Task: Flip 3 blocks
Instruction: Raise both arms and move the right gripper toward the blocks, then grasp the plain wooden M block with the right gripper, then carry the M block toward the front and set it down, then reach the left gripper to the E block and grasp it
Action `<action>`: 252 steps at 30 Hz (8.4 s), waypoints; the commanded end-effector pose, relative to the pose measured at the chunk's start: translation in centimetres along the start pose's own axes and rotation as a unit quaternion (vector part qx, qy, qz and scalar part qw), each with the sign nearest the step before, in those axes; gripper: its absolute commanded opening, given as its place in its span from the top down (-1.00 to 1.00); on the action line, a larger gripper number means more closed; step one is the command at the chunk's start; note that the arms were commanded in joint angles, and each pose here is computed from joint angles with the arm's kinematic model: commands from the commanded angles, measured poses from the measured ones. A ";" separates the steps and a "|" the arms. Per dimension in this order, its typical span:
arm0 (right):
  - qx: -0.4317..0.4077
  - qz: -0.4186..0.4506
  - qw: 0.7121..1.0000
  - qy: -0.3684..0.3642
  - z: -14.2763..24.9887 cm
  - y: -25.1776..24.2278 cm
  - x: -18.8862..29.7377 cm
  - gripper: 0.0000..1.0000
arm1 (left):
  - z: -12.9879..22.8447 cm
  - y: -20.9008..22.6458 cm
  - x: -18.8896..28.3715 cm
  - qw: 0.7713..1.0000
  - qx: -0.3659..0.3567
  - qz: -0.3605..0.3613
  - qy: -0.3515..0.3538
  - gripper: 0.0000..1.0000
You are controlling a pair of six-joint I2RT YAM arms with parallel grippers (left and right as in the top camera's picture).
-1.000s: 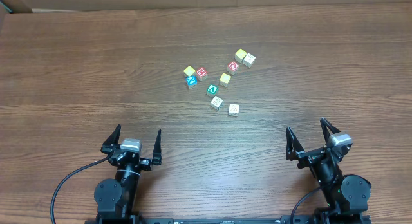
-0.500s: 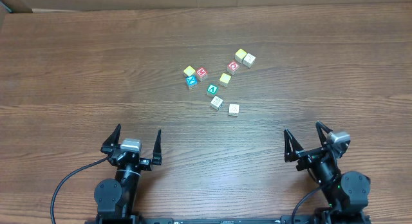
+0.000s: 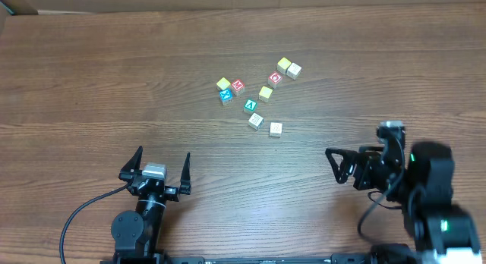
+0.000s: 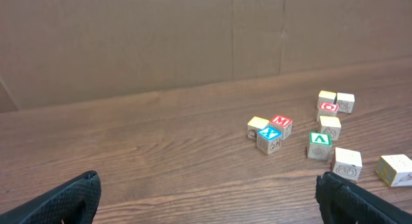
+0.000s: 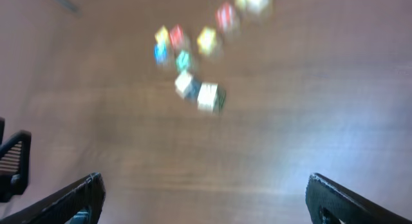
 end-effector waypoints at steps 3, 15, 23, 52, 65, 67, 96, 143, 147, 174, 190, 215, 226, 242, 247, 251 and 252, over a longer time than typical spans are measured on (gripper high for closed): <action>-0.079 0.025 0.988 0.134 -0.1 -0.2 -1.9 -1.00 | 0.0 -0.1 0.0 1.000 0.007 0.003 -0.004 -0.99; -0.097 0.005 0.962 0.256 1.7 -1.3 -4.7 -1.00 | -1.0 -2.7 0.4 0.990 0.049 0.125 -0.039 -1.00; -0.090 -0.010 0.963 0.256 1.5 -0.7 -4.7 -1.00 | -0.5 -2.6 -0.4 0.984 0.107 0.136 0.046 -1.00; -0.066 0.132 0.977 0.155 -1.3 2.8 -7.7 -0.82 | -6.6 1.8 -14.9 0.843 0.228 0.160 0.460 -1.00; -0.036 0.151 0.975 0.156 -1.9 3.4 -17.1 -0.72 | -6.2 1.7 -15.1 0.840 0.228 0.161 0.465 -1.00; -0.029 0.167 0.975 0.145 -2.2 3.9 -17.9 -0.69 | -6.2 1.7 -15.1 0.840 0.228 0.161 0.465 -1.00; -0.100 0.222 0.957 0.157 0.5 1.4 -25.1 -0.33 | -6.1 1.7 -14.9 0.837 0.229 0.162 0.470 -1.00; -0.004 0.214 0.961 0.174 3.0 7.8 -11.5 0.44 | -5.9 1.6 -14.7 0.834 0.230 0.162 0.475 -1.00; -0.017 0.233 0.955 0.186 7.6 7.3 -11.2 0.44 | -5.9 1.6 -14.6 0.831 0.230 0.162 0.479 -1.00; -0.048 0.241 0.948 0.203 14.2 2.3 -16.7 0.28 | -5.6 1.4 -14.2 0.824 0.232 0.164 0.490 -1.00; -0.064 0.228 0.956 0.176 12.3 2.1 -17.4 -0.04 | -5.6 1.4 -14.2 0.824 0.232 0.164 0.490 -1.00; -0.106 0.136 0.985 0.025 -1.1 9.4 0.0 -0.08 | -4.4 -9.7 -15.8 0.806 0.090 0.309 0.497 -0.61; -0.099 0.134 0.985 0.039 0.4 8.3 3.6 -0.11 | 0.6 -18.3 -19.4 0.784 -0.049 0.305 0.539 -0.51; -0.099 0.139 0.984 0.043 0.5 8.2 3.6 -0.15 | -0.9 -18.5 -22.0 0.789 -0.082 0.332 0.511 -0.37; -0.097 0.146 0.983 0.048 0.7 7.9 3.7 -0.16 | 0.5 -18.9 -21.8 0.775 -0.088 0.337 0.527 -0.13; -0.097 0.149 0.983 0.050 0.8 7.8 3.8 -0.15 | 1.6 -19.1 -21.7 0.765 -0.091 0.340 0.539 -0.10; -0.097 0.149 0.983 0.050 0.8 7.8 3.8 -0.16 | 1.7 -19.1 -21.7 0.764 -0.091 0.340 0.541 -0.10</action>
Point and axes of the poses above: each gripper's point midway between its finger pads, its own x axis back along the fingers, its own y axis along the line the jaws close on, z = x × y, the point moved 6 cm from there along x, back along the fingers, and after that the axes turned 12 degrees about -x, right-handed, at the moved point
